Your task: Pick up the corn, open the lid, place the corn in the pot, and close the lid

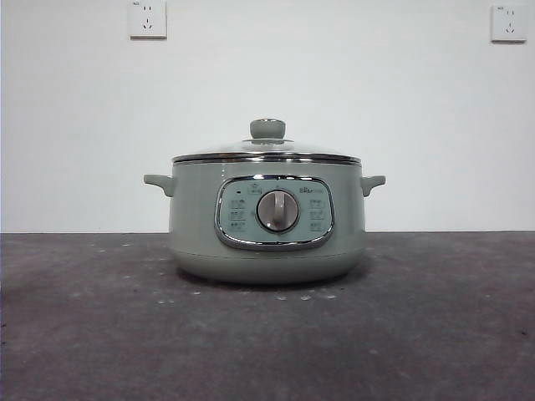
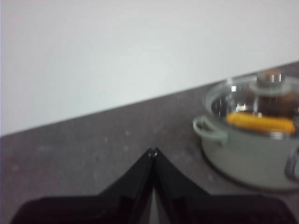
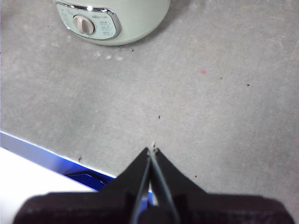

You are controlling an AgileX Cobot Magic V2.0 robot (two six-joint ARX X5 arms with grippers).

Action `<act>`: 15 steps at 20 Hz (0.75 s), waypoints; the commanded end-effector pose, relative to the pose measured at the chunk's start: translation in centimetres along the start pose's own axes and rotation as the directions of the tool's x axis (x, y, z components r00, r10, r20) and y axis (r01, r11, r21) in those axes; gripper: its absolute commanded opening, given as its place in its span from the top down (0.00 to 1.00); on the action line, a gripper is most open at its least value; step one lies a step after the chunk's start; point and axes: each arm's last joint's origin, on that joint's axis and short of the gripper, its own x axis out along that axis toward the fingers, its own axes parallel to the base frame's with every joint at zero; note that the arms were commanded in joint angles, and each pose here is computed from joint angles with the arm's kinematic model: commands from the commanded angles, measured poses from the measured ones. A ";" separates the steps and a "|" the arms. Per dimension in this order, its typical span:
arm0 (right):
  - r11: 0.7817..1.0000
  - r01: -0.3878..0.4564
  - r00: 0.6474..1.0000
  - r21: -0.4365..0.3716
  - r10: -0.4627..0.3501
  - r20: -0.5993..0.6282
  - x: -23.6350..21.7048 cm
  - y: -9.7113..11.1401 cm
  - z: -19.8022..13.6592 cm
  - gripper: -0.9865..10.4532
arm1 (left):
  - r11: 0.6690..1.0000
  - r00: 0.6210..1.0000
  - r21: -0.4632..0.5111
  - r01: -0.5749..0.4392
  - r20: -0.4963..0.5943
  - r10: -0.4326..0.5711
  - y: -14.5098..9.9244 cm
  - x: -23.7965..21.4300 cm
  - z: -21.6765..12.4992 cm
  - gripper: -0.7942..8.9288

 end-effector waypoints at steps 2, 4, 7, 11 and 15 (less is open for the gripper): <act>1.000 0.004 0.999 0.006 -0.004 -0.035 0.2 0.0 -0.3 0.91 | 0.997 0.997 -0.041 -0.064 -0.037 0.062 -0.6 0.2 -5.4 0.92; 1.000 0.004 0.999 0.006 -0.004 -0.035 0.2 0.0 -0.3 0.91 | 0.992 0.994 -0.068 -0.104 -0.046 0.101 -0.8 0.4 -7.9 0.92; 1.000 0.004 0.999 0.006 -0.004 -0.035 0.2 0.0 -0.3 0.91 | 0.987 0.989 -0.086 -0.139 -0.065 0.134 -1.0 0.5 -10.3 0.92; 1.000 0.004 0.999 0.006 -0.004 -0.035 0.3 0.0 -0.3 0.91 | 0.964 0.974 -0.159 -0.213 -0.110 0.197 -1.1 0.8 -12.2 0.92; 1.000 0.004 0.999 0.006 -0.004 -0.035 0.3 0.0 -0.3 0.91 | 0.968 0.979 -0.166 -0.189 -0.104 0.174 -1.1 0.8 -12.2 0.92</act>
